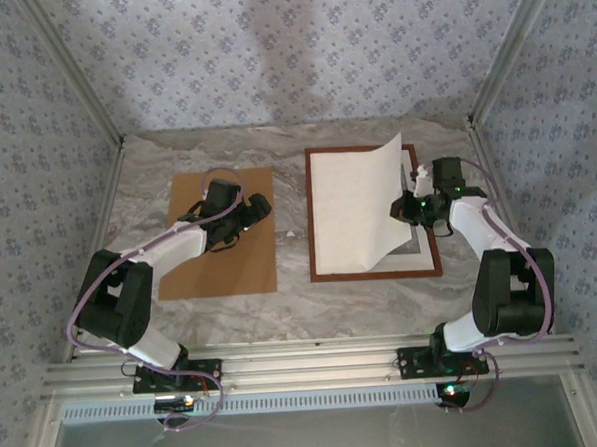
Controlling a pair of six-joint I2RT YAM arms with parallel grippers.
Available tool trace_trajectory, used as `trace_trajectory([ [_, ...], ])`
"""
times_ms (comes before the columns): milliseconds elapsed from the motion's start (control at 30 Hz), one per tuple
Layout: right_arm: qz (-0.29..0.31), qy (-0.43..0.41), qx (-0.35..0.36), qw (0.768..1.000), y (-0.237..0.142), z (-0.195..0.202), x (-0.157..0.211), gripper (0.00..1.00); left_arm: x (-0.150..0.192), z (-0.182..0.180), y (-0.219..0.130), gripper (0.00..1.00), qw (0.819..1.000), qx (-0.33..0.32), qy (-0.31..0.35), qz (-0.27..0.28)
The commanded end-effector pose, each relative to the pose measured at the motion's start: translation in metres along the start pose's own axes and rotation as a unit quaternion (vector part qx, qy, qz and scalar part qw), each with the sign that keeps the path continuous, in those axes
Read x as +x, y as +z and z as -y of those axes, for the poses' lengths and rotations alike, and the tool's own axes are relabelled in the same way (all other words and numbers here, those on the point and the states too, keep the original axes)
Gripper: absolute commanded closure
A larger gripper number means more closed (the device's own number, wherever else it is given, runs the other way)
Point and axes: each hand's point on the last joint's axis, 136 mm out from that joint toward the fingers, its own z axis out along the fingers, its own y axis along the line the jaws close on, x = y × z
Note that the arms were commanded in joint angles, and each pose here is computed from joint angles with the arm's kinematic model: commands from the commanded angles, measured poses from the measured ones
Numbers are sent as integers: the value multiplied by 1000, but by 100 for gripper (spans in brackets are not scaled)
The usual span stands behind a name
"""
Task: Put the photo into the frame
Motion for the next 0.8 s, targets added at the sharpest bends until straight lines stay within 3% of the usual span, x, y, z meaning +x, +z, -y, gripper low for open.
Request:
trace_trajectory([
  [0, -12, -16, 23, 1000, -5, 3, 1, 91, 4, -7, 2, 1, 1000, -3, -2, -5],
  [233, -2, -23, 15, 1000, -7, -3, -5, 90, 4, -6, 3, 1, 1000, 1, -4, -7],
  [400, -22, -9, 9, 1000, 8, 3, 6, 83, 4, -5, 3, 1, 1000, 4, -7, -8],
  [533, -21, 0, 23, 1000, 11, 10, 8, 69, 4, -6, 2, 1, 1000, 1, -4, -9],
  [767, -8, -1, 106, 994, 4, 35, 4, 26, 2, -6, 1, 2, 1000, 1, -5, -6],
])
